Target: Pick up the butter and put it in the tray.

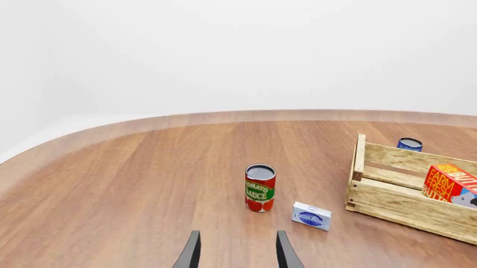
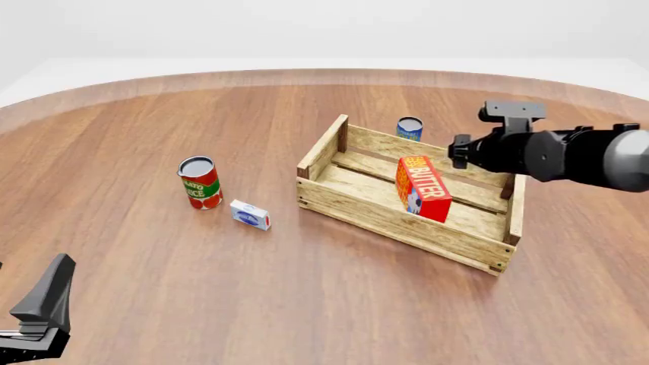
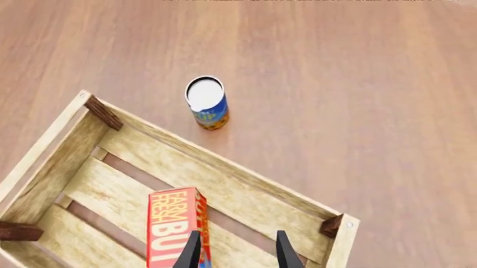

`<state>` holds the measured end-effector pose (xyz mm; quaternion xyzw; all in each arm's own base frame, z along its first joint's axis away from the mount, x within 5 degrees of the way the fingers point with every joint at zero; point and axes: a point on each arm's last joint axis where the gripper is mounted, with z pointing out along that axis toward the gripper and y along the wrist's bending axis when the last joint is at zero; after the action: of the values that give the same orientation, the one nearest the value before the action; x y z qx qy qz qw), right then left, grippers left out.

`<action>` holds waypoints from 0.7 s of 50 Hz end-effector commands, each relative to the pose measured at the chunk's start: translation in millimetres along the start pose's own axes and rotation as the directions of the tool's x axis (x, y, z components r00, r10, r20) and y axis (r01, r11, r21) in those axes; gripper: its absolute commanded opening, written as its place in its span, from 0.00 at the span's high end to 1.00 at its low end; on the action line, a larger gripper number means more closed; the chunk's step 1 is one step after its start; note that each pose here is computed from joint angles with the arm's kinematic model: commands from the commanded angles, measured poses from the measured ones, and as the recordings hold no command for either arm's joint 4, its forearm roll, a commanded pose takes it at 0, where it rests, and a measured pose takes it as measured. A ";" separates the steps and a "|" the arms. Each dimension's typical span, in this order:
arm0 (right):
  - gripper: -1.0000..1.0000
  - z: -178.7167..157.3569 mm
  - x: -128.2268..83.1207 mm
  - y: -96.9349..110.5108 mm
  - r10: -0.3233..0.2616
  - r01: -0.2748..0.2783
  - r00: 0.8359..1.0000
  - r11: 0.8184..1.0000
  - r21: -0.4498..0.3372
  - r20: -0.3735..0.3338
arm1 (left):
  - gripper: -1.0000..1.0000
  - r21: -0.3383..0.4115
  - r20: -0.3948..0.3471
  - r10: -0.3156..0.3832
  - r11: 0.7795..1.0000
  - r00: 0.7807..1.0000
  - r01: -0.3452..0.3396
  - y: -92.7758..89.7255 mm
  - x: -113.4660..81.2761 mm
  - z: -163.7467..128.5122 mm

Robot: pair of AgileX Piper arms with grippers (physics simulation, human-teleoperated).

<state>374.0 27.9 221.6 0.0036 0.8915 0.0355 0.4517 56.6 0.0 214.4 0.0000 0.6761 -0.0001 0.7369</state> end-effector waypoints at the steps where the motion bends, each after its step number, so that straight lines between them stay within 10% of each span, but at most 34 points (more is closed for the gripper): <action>1: 0.00 -1.5 -1.3 -5.4 0.010 -0.010 1.000 1.000 0.011 0.011 | 0.00 0.000 0.000 0.000 1.000 1.000 0.000 0.0 0.0 0.0; 35: 0.00 -5.7 -4.7 -28.0 0.043 -0.046 0.998 0.997 0.058 0.039 | 0.00 0.000 0.000 0.000 1.000 1.000 0.000 0.0 0.0 0.0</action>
<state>373.3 6.0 225.8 0.0294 0.8850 0.0228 0.4641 56.6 0.0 214.4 -0.0001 0.6761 0.0000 0.7369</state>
